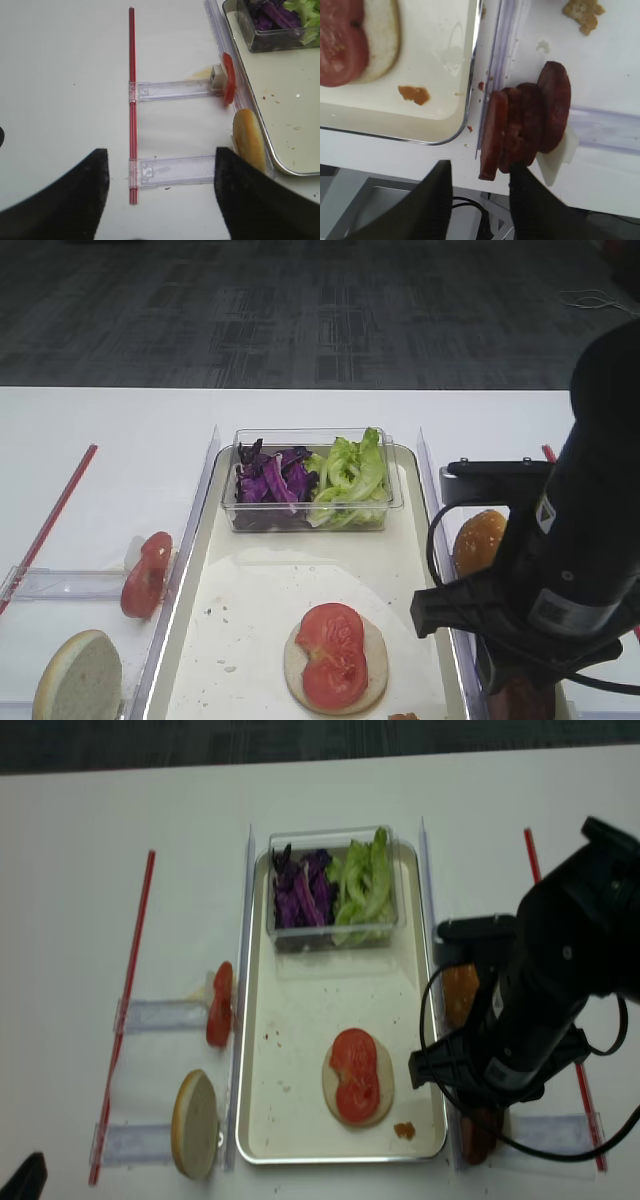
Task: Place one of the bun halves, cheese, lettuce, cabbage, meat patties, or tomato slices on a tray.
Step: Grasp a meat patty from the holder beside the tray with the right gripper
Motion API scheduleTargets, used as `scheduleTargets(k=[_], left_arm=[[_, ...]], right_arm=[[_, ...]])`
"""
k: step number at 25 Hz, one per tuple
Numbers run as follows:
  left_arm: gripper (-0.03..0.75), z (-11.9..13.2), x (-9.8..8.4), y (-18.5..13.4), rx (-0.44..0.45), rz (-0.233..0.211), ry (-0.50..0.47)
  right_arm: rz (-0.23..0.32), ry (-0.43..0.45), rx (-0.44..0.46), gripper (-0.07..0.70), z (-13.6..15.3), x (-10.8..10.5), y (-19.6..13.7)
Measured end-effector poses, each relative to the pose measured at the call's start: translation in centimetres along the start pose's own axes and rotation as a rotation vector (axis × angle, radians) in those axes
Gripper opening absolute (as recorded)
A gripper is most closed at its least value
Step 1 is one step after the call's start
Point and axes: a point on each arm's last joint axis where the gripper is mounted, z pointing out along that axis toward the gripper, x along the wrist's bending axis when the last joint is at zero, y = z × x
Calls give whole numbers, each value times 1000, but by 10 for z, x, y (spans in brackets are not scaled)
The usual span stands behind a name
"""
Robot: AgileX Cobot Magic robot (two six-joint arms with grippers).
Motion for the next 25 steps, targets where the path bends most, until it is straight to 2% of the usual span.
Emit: scheduleTargets(k=[17,25], left_arm=[[429,0,0,0,0,0,0],[429,0,0,0,0,0,0]], right_arm=[[4,-55,53,331,26,0,13],[6,-61,63,255,29,0,14]])
